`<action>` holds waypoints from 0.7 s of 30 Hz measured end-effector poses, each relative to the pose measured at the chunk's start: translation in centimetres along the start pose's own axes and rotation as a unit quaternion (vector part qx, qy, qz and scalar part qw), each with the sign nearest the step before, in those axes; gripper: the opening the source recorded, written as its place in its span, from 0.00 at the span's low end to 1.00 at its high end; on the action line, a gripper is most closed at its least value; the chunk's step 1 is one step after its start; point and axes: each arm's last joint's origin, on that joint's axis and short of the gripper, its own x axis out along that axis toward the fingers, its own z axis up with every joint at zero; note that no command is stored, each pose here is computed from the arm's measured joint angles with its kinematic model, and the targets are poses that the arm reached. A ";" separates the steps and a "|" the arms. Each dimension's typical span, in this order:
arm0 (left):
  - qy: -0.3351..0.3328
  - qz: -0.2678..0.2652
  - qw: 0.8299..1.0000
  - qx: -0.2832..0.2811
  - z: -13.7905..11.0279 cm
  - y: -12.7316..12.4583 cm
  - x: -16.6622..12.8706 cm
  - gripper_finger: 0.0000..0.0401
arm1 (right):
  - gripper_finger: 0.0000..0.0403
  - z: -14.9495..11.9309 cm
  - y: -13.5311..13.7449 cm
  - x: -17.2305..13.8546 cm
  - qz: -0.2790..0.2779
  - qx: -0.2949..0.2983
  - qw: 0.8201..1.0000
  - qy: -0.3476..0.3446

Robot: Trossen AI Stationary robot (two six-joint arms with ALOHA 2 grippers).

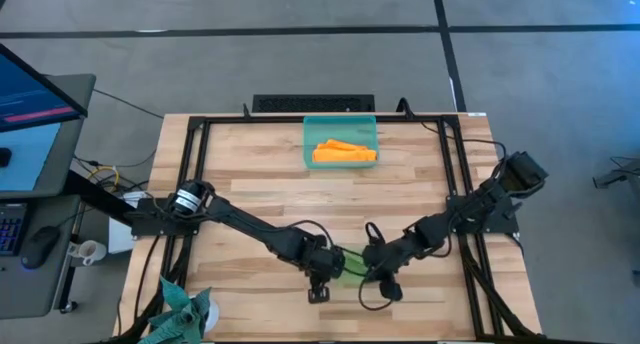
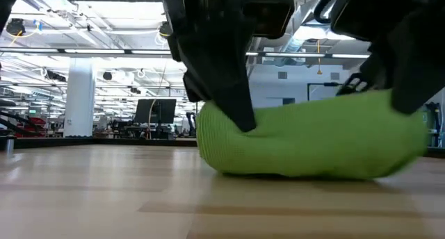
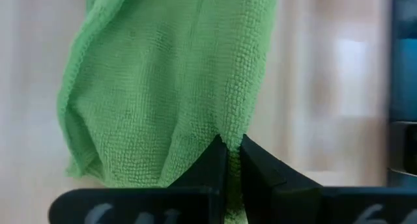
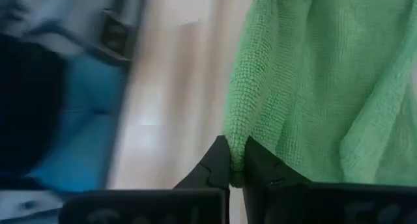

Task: Roll microfiber towels into tight, uniform cylinder then place into a basket
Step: Roll the green microfiber towel

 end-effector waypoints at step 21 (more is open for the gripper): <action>0.054 -0.117 0.990 -0.063 -0.7 0.5 1.2 0.03 | 0.08 -0.3 -2.5 4.9 0.171 0.081 0.981 0.043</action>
